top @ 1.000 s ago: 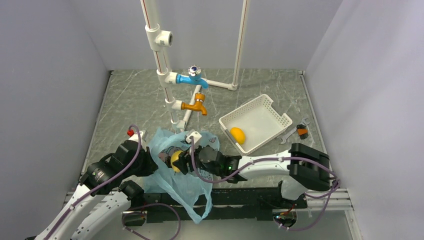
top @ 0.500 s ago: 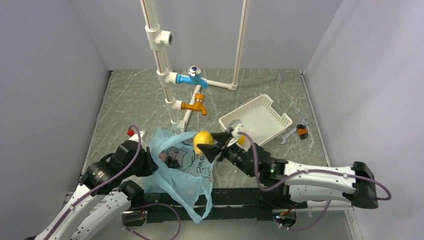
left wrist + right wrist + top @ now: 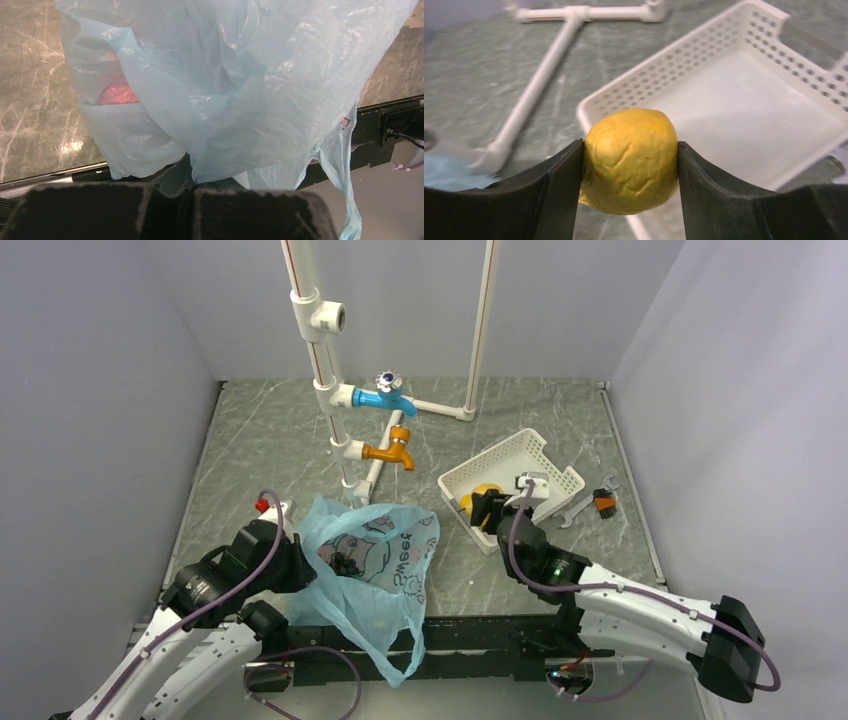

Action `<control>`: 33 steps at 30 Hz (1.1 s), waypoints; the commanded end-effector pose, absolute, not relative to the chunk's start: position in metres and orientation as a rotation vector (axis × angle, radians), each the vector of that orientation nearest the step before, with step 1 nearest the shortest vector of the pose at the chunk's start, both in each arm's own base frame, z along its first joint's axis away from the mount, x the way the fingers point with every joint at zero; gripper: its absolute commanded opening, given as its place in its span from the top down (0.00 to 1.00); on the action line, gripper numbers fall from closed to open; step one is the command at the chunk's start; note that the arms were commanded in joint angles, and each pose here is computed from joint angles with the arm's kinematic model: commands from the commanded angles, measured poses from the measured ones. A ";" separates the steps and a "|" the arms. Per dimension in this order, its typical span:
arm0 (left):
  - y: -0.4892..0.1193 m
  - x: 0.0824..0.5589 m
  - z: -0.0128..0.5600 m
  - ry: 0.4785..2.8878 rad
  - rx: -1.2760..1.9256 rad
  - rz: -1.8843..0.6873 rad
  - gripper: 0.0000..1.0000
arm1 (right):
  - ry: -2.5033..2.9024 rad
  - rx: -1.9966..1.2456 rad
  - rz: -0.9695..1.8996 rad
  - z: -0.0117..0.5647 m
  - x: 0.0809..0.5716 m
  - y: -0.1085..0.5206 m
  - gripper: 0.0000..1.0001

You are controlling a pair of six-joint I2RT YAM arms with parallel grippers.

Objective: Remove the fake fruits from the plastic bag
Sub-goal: Place the fake fruit in the bin.

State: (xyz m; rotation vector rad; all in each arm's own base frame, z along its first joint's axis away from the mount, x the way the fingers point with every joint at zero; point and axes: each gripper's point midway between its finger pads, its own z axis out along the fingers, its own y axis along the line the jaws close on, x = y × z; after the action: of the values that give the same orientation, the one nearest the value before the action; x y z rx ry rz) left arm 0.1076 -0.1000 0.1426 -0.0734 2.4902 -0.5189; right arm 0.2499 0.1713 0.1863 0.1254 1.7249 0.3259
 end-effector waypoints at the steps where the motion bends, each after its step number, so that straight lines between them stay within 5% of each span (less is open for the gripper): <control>1: -0.103 0.110 0.144 2.490 -0.065 -0.526 1.00 | 1.767 0.317 0.154 0.187 0.265 0.137 1.00; 7: -0.102 0.110 0.144 2.485 -0.072 -0.524 1.00 | 1.871 0.408 0.085 0.156 0.269 0.126 1.00; 11: -0.102 0.110 0.145 2.483 -0.070 -0.527 1.00 | 1.923 0.430 0.072 0.141 0.270 0.126 0.91; 24: -0.102 0.110 0.145 2.478 -0.070 -0.530 1.00 | 1.937 0.430 0.100 0.134 0.272 0.129 0.23; 30: -0.102 0.110 0.145 2.479 -0.067 -0.530 1.00 | 1.940 0.367 0.144 0.139 0.273 0.138 0.03; 33: -0.103 0.109 0.145 2.482 -0.064 -0.531 1.00 | 1.935 0.313 0.178 0.148 0.275 0.146 0.02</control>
State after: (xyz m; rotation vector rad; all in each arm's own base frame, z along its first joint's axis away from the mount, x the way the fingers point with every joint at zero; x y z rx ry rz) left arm 0.1078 -0.1001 0.1418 -0.0734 2.4966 -0.5143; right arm 0.2677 0.1328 0.1260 0.3579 1.9764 0.0961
